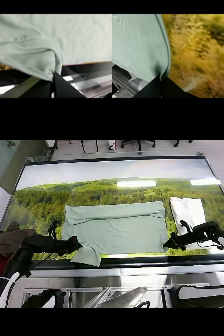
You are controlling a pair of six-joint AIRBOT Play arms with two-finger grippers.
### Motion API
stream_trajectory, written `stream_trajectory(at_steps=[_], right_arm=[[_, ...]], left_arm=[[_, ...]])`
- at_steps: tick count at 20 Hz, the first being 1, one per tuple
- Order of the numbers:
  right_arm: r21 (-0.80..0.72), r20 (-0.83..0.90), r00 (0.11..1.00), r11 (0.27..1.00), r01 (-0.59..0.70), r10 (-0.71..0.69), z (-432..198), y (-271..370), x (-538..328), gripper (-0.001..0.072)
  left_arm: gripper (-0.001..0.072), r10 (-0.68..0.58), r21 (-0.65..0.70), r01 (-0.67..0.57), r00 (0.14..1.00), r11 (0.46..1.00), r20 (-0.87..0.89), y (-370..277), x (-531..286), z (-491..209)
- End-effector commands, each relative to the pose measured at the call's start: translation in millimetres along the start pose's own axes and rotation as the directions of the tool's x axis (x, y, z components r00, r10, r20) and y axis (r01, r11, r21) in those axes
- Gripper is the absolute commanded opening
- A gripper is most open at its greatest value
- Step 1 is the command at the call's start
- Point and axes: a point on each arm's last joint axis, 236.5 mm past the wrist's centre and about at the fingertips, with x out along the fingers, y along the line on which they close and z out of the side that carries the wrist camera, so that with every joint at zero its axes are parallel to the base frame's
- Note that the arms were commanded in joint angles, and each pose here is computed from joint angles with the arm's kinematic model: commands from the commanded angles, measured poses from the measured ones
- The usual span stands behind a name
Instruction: Fold the shirts.
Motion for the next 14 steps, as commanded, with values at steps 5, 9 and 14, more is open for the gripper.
stream_trajectory(at_steps=[5, 9, 14], right_arm=[[0.081, -0.005, 0.958, 0.955, 0.287, -0.287, -27, -30, -39, 0.0027], [0.107, 0.008, 0.937, 0.932, 0.347, -0.350, -41, -27, -59, 0.0027], [0.115, 0.063, 0.929, 0.927, 0.356, -0.365, -31, -20, -63, 0.0027]], left_arm=[[0.0016, 0.229, 0.040, -0.230, 0.973, 0.972, 0.027, 37, -54, -34], [0.0015, 0.296, 0.057, -0.296, 0.955, 0.953, 0.005, 51, -69, -52], [0.0015, 0.303, 0.067, -0.302, 0.953, 0.951, -0.001, 51, -56, -28]])
